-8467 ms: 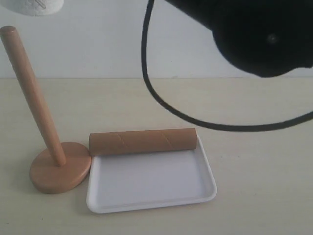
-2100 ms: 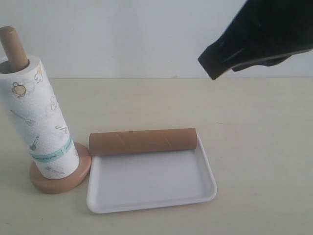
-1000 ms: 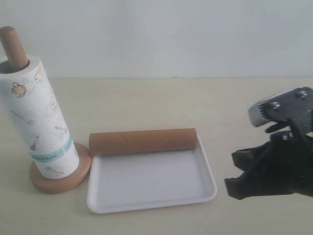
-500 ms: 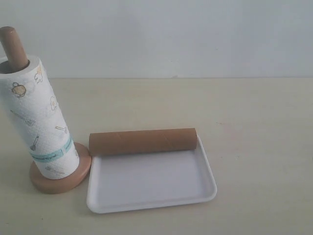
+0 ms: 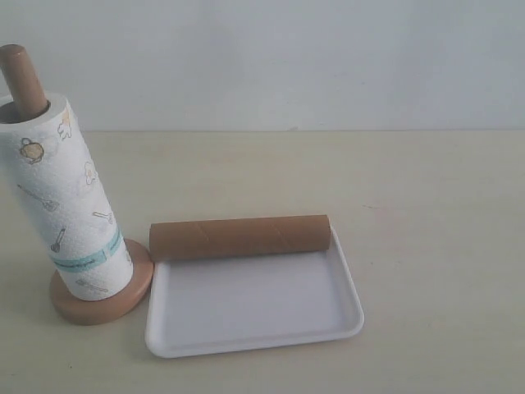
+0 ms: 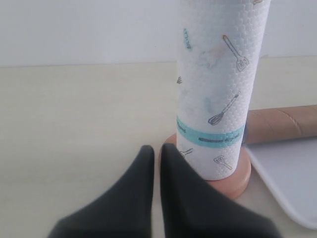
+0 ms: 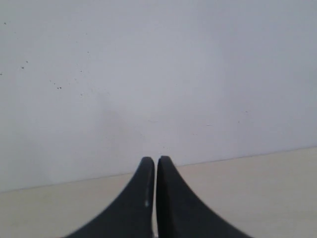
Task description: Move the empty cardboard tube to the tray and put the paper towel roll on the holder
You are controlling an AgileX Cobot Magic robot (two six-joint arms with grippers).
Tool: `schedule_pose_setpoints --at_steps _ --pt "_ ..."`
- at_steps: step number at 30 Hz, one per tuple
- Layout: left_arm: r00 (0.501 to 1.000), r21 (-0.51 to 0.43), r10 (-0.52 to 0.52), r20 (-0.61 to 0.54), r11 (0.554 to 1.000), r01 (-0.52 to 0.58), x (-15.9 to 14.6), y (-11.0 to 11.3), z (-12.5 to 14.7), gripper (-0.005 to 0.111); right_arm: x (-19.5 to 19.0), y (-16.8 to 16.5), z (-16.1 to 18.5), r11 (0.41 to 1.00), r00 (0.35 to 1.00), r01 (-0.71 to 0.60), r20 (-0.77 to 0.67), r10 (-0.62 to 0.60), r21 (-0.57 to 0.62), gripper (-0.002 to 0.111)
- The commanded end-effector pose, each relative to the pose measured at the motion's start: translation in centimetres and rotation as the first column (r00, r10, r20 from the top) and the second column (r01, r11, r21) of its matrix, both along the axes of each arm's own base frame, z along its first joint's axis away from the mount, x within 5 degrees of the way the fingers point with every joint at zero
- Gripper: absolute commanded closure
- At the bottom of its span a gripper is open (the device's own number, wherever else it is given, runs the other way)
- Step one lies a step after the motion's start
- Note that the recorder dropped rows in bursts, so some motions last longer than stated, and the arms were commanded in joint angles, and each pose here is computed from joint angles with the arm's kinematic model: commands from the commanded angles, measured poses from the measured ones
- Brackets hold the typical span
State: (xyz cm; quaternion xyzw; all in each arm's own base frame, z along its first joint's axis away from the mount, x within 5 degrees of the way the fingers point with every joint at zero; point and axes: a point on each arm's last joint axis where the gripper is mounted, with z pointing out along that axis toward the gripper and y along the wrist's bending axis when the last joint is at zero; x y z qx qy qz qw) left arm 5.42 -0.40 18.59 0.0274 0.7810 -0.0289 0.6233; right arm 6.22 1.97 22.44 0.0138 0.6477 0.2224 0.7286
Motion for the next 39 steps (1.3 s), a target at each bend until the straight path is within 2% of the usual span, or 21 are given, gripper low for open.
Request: schedule_pose_setpoints --at_steps 1,5,8,12,13,15,22,39 --pt "1.0 0.011 0.002 0.002 1.0 -0.002 0.0 0.0 -0.1 0.103 -0.1 0.0 0.0 0.998 1.0 -0.016 -0.004 0.016 0.063 0.107" --pt "1.0 0.011 0.002 0.002 1.0 -0.002 0.0 0.0 -0.1 0.103 -0.1 0.0 0.0 0.994 1.0 -0.023 -0.016 0.025 0.109 0.107" --pt "1.0 0.011 0.002 0.002 1.0 -0.002 0.0 0.0 -0.1 0.103 -0.1 0.0 -0.1 0.995 1.0 -0.015 -0.025 0.018 0.102 0.107" --pt "1.0 0.011 0.002 0.002 1.0 -0.002 0.0 0.0 -0.1 0.103 -0.6 -0.9 -1.2 0.993 0.993 0.089 -0.065 -0.094 -0.076 0.107" --pt "1.0 0.011 0.002 0.002 1.0 -0.002 0.0 0.0 -0.1 0.103 -0.6 -1.1 -2.0 0.983 0.983 0.107 -0.131 -0.127 -0.147 0.107" --pt "1.0 0.011 0.002 0.002 1.0 -0.002 0.0 0.0 -0.1 0.103 -0.7 -1.0 -2.7 0.967 0.974 0.08 -0.186 -0.128 -0.243 0.107" --pt "1.0 0.011 0.002 0.002 1.0 -0.002 0.0 0.0 -0.1 0.103 -0.9 -0.9 -3.8 0.911 0.96 0.011 -0.252 -0.126 -0.413 0.107" --pt "1.0 0.011 0.002 0.002 1.0 -0.002 0.0 0.0 -0.1 0.103 -0.9 -0.9 -4.1 0.913 0.95 -0.001 -0.285 -0.126 -0.408 0.107"
